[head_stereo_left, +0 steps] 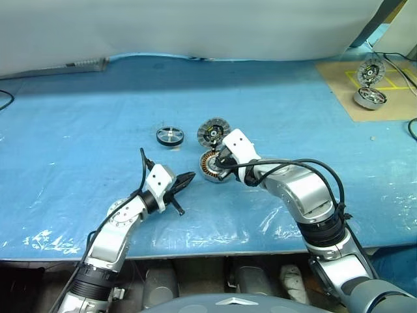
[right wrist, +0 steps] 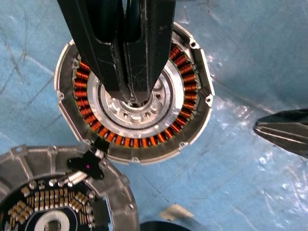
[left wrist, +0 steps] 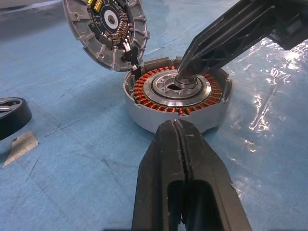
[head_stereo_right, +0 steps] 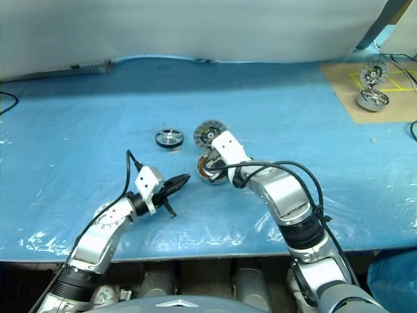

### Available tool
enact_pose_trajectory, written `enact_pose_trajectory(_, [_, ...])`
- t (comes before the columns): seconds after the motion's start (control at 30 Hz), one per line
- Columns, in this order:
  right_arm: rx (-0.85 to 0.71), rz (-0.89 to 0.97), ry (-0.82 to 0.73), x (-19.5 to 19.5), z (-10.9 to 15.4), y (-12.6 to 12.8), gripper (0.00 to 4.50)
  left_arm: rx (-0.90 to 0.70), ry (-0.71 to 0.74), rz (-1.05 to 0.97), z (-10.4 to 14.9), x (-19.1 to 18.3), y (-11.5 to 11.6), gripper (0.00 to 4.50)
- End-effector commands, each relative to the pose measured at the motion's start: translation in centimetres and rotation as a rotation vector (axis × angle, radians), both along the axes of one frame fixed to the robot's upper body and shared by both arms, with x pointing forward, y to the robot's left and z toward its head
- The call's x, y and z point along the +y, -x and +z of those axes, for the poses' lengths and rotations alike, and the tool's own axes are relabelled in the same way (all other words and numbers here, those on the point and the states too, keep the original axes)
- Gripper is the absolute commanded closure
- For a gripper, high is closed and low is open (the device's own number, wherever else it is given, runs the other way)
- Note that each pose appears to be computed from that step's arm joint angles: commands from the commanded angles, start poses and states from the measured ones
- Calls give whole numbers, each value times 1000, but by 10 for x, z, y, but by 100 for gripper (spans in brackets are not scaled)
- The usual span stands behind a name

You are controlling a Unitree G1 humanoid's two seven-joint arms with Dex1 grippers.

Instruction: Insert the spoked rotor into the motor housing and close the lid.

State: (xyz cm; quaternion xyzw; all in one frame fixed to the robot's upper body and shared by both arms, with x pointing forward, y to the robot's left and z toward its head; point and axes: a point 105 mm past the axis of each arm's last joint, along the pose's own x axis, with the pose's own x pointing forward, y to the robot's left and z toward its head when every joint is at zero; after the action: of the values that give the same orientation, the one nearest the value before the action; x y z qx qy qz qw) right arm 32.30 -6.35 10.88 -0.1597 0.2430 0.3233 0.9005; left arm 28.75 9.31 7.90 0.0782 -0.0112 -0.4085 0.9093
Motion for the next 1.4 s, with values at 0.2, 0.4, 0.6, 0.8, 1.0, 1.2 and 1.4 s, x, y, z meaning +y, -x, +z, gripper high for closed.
enact_pose_trajectory(0.2, [-15,2,8,2,-5,-5,446,-25,15,-11,7,-3,2,450])
enact_pose_trajectory(0.4, [-10,13,18,6,-8,-8,446,-24,15,-6,7,-2,2,450])
enact_pose_trajectory(0.6, [-12,9,11,8,-8,-10,446,-20,16,-3,6,-2,1,450])
enact_pose_trajectory(0.8, [-25,-19,11,3,-10,-15,446,-18,14,-7,5,-3,1,450])
enact_pose_trajectory(1.0, [-79,1,-68,5,3,-11,446,-17,10,-6,5,-3,1,450])
enact_pose_trajectory(1.2, [-177,31,-176,9,41,-9,446,-13,11,1,4,-2,0,450])
enact_pose_trajectory(1.4, [-204,56,-194,7,51,-3,446,-9,-2,65,10,10,-11,450])
